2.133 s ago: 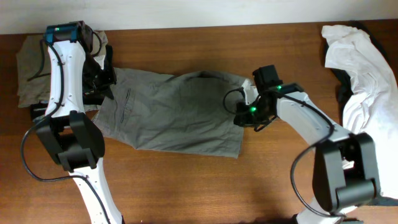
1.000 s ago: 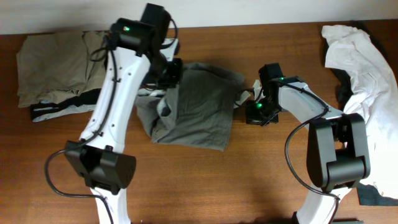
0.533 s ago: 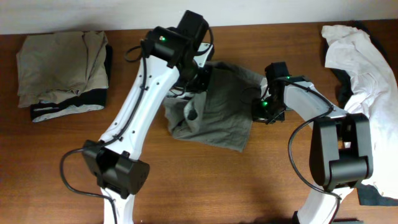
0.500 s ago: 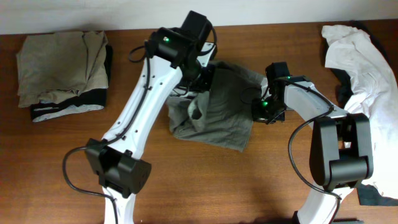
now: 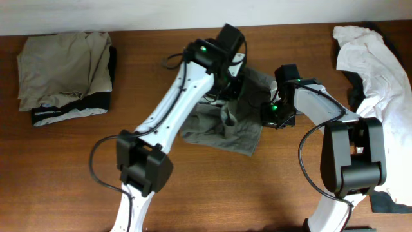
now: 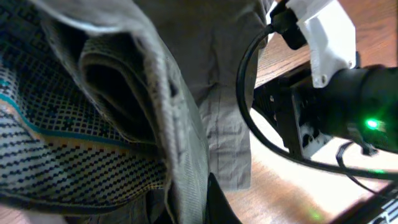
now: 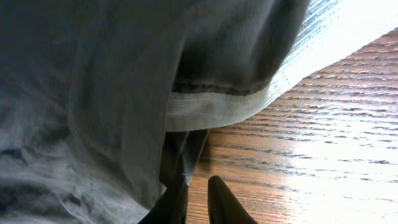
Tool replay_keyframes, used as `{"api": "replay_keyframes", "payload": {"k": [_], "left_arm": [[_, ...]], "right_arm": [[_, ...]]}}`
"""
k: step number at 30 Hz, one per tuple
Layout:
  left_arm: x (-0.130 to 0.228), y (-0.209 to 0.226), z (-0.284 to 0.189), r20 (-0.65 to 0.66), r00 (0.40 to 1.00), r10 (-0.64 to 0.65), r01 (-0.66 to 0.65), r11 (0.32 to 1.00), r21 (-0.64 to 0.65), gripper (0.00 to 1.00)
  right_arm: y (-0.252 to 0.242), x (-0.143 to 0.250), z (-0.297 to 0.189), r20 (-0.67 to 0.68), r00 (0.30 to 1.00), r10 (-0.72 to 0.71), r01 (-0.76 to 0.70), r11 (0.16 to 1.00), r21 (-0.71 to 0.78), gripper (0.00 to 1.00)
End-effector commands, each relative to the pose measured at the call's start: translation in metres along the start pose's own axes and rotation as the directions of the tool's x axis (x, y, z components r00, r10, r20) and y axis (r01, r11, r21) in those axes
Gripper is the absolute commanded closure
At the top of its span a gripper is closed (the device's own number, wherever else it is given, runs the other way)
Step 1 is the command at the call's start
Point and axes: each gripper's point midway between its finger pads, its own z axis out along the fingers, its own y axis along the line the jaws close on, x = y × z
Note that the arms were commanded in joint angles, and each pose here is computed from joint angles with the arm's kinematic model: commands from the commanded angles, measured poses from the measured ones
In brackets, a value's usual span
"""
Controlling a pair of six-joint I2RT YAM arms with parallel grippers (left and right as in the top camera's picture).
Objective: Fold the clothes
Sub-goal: 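Fold the left end over toward the right gripper and release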
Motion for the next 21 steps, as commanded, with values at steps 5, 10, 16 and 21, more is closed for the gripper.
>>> {"api": "replay_keyframes", "payload": {"k": [5,10,16,21], "left_arm": [[0.006,-0.018,0.039,-0.052,0.998,0.024,-0.022,0.999,0.034,0.99],[-0.001,-0.020,0.041,-0.027,0.999,0.039,-0.038,0.998,0.040,0.83],[0.001,-0.020,0.041,-0.031,0.997,0.069,-0.068,0.997,0.041,0.29],[0.001,-0.017,0.034,-0.034,0.996,0.086,-0.084,0.996,0.039,0.09]], "right_arm": [[-0.013,-0.004,-0.002,-0.002,1.000,0.026,-0.026,1.000,0.011,0.84],[-0.034,-0.010,-0.025,-0.016,0.997,0.071,-0.071,0.997,0.017,0.83],[-0.039,-0.026,-0.064,-0.004,0.997,0.076,-0.076,0.997,0.010,0.71],[-0.033,-0.042,-0.103,0.039,0.996,0.074,-0.075,0.997,0.006,0.61]]}}
